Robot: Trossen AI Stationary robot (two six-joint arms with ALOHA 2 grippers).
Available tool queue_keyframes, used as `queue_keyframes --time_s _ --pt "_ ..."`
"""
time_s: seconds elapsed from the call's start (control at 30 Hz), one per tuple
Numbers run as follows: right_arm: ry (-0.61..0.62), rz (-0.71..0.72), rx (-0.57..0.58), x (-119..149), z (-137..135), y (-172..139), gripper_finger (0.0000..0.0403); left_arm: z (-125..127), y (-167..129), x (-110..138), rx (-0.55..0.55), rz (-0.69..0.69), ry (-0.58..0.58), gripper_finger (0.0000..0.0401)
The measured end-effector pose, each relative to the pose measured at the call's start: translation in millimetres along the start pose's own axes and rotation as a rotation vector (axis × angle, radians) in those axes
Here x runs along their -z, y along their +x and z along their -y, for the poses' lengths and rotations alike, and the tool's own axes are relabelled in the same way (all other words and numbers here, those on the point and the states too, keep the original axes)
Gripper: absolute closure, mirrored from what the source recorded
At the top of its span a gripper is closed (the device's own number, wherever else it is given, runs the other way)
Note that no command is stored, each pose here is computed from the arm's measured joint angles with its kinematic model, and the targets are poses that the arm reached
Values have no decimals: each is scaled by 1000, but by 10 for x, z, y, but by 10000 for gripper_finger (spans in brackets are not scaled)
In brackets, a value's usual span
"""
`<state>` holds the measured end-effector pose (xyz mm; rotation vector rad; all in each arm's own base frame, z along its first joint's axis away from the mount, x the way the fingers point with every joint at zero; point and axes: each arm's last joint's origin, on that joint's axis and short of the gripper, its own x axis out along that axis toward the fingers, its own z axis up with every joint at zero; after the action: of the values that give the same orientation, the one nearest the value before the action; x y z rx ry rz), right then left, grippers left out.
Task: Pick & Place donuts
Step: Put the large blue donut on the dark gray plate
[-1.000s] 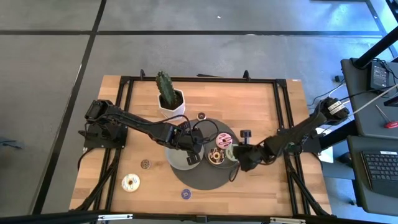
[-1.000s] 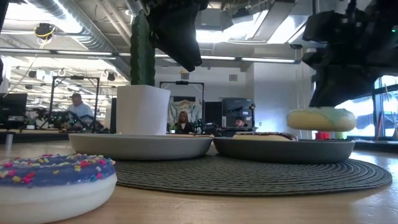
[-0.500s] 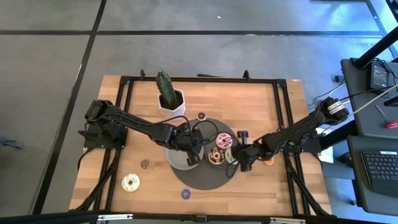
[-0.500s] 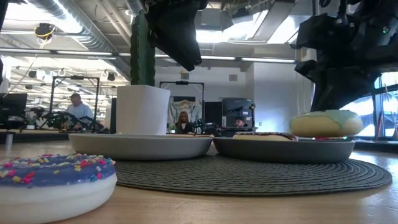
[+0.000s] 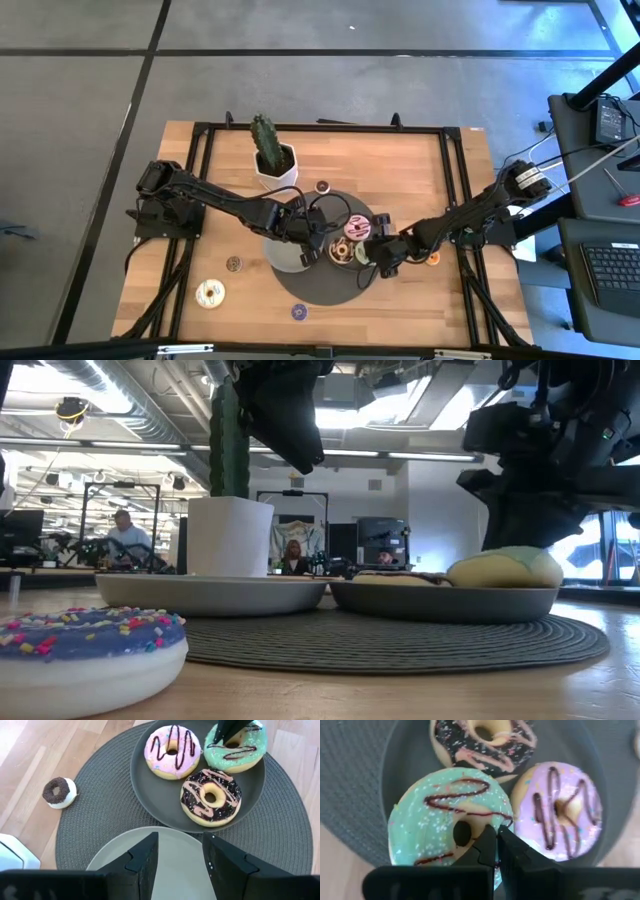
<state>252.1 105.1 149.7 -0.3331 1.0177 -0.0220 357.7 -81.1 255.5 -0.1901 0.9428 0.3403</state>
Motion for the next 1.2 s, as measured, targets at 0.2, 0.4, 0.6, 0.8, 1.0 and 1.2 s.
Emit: queue_keyframes --time_s 0.2,0.4,0.6,0.8,1.0,1.2 --pt "-8 -5 29 8 12 -4 391 -1 0 0 -3 2 0 249" --pt "-23 -61 16 62 10 3 391 -1 0 0 -3 2 0 253" --pt "-3 7 86 0 22 8 391 -1 0 -1 -3 2 0 249" --pt "-25 -4 29 5 6 8 391 0 0 0 0 0 -10 252" --pt "-25 -11 -23 9 -9 8 375 4 0 2 13 -8 -16 250" --pt "29 2 83 6 23 8 337 4 0 2 13 -8 -18 250"
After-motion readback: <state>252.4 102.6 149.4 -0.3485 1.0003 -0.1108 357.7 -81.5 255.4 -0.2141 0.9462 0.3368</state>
